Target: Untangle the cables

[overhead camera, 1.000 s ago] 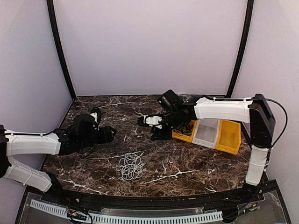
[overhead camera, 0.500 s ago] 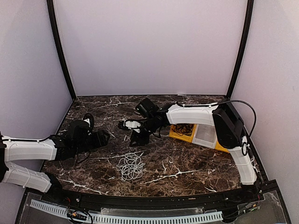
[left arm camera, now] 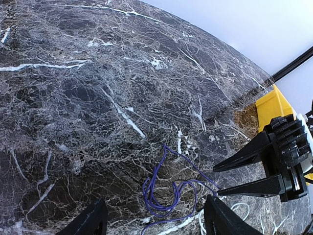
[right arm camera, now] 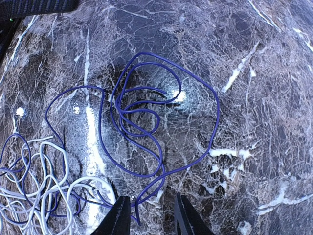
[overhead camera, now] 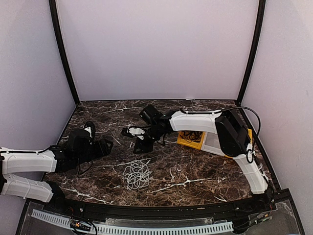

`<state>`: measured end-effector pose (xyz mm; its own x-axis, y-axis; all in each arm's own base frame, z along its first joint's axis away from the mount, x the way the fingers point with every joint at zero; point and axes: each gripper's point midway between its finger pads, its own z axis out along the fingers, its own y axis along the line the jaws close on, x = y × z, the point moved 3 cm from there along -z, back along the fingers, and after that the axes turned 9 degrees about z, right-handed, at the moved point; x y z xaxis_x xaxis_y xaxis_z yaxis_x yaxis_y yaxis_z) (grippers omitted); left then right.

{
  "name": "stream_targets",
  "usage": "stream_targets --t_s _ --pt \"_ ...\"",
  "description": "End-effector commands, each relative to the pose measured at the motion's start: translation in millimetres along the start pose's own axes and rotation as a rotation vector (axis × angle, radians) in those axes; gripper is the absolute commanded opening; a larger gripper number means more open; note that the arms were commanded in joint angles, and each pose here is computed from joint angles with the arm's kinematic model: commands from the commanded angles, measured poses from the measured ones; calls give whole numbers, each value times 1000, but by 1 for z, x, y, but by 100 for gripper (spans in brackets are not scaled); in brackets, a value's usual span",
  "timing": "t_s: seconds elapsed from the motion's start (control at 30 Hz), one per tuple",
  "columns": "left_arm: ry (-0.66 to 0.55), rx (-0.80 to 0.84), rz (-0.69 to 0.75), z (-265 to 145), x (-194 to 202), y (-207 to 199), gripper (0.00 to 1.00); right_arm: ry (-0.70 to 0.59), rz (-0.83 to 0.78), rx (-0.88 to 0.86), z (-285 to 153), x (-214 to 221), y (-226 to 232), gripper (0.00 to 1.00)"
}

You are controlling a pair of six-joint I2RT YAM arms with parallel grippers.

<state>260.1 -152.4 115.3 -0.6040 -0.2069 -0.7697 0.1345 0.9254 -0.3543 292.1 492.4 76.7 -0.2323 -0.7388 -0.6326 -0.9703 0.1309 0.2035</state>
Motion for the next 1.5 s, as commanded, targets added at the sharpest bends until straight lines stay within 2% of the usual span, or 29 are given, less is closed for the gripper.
stream_targets --t_s 0.0,0.17,0.3,0.47,0.77,1.0,1.07,1.1,1.27,1.47 --pt "-38 -2 2 -2 -8 1 70 -9 0 -21 5 -8 4 35" --pt "-49 5 1 -3 -10 0 70 6 18 -8 8 -4 2 17" --pt "-49 18 26 -1 -11 -3 70 -7 4 0 -9 -15 6 0" --pt "-73 93 90 -3 -18 -17 70 -65 -76 48 -66 -44 23 0" --pt "-329 534 238 -40 -57 -90 71 -180 -149 103 -157 -79 58 0" --pt "-334 667 355 -27 -61 -137 70 -243 -183 101 -195 -90 78 0" --pt "-329 641 340 -13 -67 -143 65 -263 -202 100 -208 -94 85 0" --pt "-300 607 328 1 -62 -140 61 -275 -218 96 -215 -97 89 0" --pt "-320 419 244 45 -64 -121 49 -359 -318 133 -266 -108 110 0" --pt "-151 266 232 102 -29 -102 47 -501 -353 245 -355 -115 111 0"
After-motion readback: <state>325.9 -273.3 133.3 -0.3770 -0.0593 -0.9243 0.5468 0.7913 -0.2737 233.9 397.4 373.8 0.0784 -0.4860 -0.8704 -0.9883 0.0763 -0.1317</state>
